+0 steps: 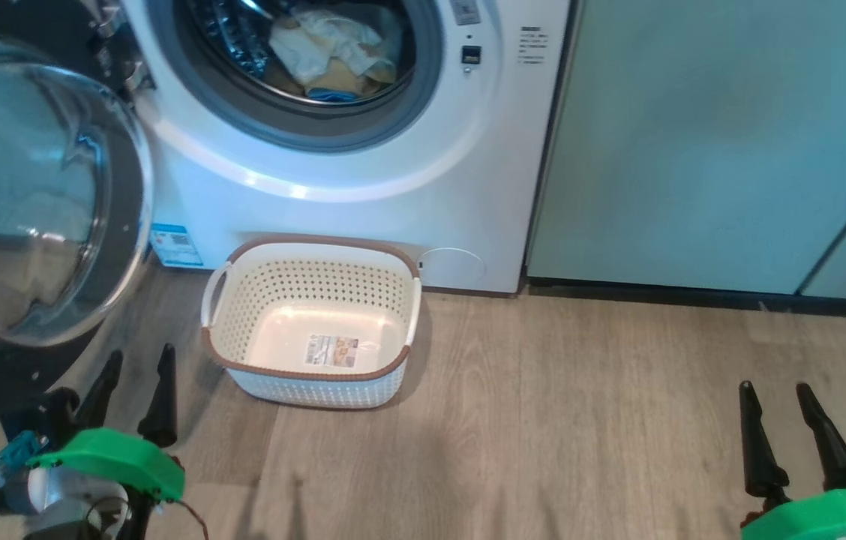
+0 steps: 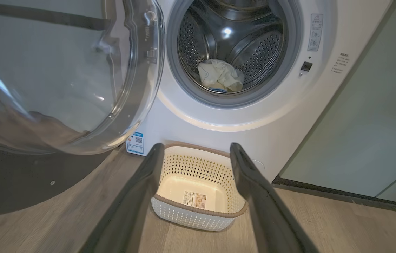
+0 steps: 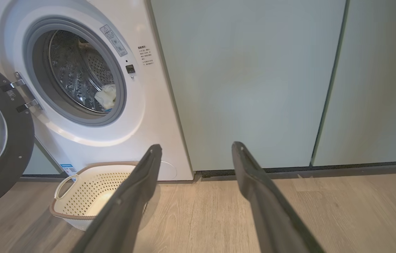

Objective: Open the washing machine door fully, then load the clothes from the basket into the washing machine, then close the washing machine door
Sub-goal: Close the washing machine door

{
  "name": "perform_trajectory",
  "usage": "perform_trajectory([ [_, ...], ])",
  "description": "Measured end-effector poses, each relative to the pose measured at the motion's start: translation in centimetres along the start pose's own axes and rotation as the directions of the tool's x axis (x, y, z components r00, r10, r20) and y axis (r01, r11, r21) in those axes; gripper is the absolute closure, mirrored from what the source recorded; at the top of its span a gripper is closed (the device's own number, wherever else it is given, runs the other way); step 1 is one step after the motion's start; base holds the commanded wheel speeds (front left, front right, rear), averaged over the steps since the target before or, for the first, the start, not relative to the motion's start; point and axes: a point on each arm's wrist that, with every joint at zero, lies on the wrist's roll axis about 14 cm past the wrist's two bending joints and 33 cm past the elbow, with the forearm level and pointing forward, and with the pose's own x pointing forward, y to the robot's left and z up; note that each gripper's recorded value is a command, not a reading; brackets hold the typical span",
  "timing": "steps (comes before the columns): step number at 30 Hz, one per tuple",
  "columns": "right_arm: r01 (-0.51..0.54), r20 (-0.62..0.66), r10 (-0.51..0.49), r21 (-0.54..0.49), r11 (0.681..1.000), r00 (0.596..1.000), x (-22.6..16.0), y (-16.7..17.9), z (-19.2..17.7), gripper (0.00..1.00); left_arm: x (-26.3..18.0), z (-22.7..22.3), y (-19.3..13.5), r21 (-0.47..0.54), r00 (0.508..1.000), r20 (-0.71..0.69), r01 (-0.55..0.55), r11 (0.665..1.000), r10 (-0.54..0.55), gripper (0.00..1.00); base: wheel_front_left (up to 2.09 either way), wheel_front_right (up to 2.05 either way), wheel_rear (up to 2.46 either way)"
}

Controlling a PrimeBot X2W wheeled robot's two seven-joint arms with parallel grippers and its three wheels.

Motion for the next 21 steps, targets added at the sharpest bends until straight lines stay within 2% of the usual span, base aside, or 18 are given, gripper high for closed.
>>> perform_trajectory([
  [12, -0.114, -0.022, 0.115, 0.010, 0.993, 0.993, 2.1, 3.7, -0.8, 0.00, -2.3, 1.4, 3.7, -0.009, 0.992, 0.045, -0.117, 0.993, 0.117, 0.00, 0.00, 0.00, 0.00],
  [21, -0.230, -0.047, 0.230, 0.018, 0.973, 0.972, 3.9, 7.5, -1.7, 0.00, -5.6, 2.2, 7.4, -0.007, 0.969, 0.069, -0.236, 0.972, 0.236, 0.00, 0.00, 0.00, 0.00],
])
